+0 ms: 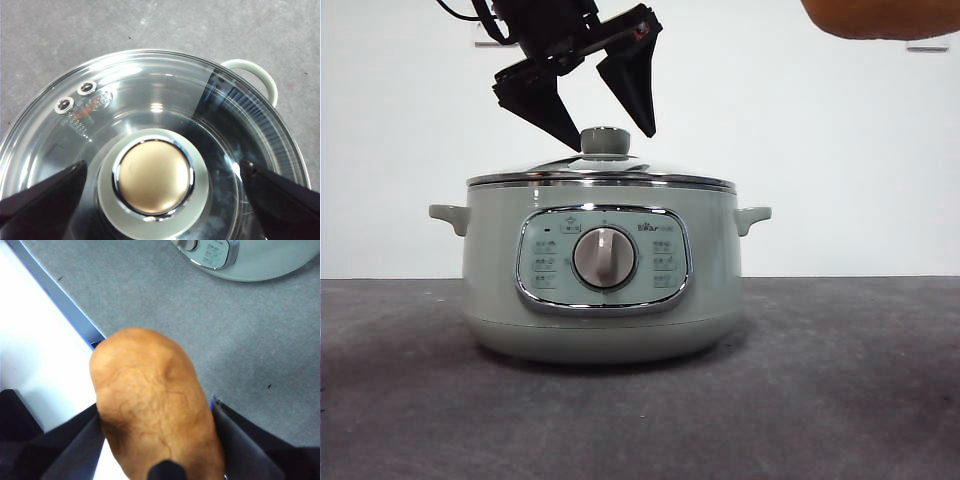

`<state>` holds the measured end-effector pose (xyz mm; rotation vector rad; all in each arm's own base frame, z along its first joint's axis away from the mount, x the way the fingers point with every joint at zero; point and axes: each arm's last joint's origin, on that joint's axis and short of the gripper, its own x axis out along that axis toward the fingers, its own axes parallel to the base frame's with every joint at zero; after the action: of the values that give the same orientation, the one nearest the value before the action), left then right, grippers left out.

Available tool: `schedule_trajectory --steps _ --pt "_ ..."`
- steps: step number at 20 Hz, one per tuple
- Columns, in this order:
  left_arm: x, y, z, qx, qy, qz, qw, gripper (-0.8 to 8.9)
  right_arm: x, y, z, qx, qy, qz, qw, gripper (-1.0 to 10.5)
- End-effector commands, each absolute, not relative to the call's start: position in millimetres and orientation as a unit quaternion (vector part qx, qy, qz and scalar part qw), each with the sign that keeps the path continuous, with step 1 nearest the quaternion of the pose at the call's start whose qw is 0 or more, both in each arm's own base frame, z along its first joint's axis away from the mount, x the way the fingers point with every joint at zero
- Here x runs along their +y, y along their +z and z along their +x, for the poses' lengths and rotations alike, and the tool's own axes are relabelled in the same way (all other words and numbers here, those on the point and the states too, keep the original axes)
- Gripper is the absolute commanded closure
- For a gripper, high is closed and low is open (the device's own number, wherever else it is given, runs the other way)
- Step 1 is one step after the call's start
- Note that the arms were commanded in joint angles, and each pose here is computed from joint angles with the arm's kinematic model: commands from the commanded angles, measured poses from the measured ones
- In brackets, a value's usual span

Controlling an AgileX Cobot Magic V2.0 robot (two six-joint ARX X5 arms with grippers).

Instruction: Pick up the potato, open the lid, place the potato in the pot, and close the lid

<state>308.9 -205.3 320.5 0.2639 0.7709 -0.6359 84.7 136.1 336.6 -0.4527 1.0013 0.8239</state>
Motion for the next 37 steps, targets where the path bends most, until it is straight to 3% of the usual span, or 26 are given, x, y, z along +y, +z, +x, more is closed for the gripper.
schedule_trajectory --steps 1,6,10,17,20,27,32,37 --pt "-204 316 311 0.380 -0.305 0.138 0.862 3.53 136 338 85 0.462 0.377 -0.202 0.777 9.5" --pt "-207 309 315 0.386 -0.310 0.138 0.858 3.54 136 337 85 0.464 0.375 -0.201 0.777 9.5" --pt "-208 310 315 0.380 -0.310 0.136 0.861 4.15 136 337 85 0.466 0.373 -0.197 0.778 9.5" --pt "-207 309 315 0.380 -0.303 0.146 0.861 8.31 136 338 85 0.465 0.373 -0.197 0.778 9.5" --pt "-208 311 317 0.366 -0.305 0.144 0.867 8.22 137 338 86 0.460 0.373 -0.196 0.782 9.5" --pt "-199 340 306 0.323 -0.303 0.136 0.886 8.22 152 350 99 0.368 0.345 -0.148 0.850 9.5" --pt "-175 368 296 0.290 -0.287 0.125 0.905 8.22 177 346 116 0.366 0.338 -0.121 0.859 9.5" --pt "-135 392 289 0.269 -0.231 0.123 0.927 8.22 206 351 164 0.395 0.300 -0.106 0.862 9.5"
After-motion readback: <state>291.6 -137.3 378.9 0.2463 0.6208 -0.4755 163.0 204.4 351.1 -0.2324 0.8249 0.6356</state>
